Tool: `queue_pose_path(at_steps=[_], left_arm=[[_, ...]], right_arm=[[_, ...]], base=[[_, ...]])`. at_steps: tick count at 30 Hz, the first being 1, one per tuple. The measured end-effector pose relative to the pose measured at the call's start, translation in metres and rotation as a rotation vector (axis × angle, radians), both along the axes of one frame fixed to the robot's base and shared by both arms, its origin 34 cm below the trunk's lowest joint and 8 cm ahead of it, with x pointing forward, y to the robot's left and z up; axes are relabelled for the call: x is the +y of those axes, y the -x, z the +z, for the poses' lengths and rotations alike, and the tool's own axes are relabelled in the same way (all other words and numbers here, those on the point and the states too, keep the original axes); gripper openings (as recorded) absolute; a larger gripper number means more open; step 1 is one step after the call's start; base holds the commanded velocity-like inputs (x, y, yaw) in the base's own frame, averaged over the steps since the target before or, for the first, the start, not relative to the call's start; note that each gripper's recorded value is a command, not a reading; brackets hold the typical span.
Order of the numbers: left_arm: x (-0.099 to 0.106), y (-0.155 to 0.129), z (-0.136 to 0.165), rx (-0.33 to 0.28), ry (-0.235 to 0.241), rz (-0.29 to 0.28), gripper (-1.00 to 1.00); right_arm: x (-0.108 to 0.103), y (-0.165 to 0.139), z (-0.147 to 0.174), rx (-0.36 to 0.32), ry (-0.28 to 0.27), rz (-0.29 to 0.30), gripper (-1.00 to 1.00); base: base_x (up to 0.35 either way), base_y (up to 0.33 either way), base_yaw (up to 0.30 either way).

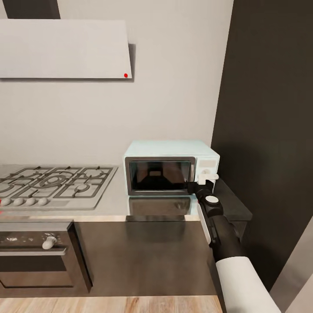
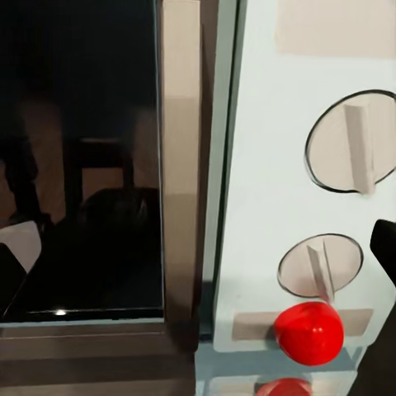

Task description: In the kitchen, take the popcorn bag from the countertop, put it into the microwave, and heat it until the popcorn is cooked so the cooked popcorn ends up inside the bag.

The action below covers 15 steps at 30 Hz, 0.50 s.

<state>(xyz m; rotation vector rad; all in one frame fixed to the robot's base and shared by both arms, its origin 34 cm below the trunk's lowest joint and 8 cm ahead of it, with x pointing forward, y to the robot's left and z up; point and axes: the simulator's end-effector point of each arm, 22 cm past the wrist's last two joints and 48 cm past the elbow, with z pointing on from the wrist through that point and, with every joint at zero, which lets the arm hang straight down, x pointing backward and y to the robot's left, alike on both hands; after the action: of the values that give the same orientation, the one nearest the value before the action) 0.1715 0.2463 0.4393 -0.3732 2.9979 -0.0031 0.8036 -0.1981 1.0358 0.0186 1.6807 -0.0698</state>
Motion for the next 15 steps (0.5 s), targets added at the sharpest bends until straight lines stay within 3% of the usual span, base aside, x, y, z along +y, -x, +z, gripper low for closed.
queue_pose_path(at_steps=[5, 15], left_arm=[[0.0005, 0.0, 0.0, 0.001, -0.002, 0.0, 1.0], [0.0004, 0.0003, 0.0, 0.001, -0.002, -0.001, 1.0]], right_arm=[[-0.0001, 0.0002, -0.0012, 0.005, 0.0, -0.001, 1.0], [-0.0006, 0.0003, -0.0006, 0.003, -0.001, -0.004, 1.0]], base=[[0.02, 0.0, 0.0], [0.141, 0.0, 0.0]])
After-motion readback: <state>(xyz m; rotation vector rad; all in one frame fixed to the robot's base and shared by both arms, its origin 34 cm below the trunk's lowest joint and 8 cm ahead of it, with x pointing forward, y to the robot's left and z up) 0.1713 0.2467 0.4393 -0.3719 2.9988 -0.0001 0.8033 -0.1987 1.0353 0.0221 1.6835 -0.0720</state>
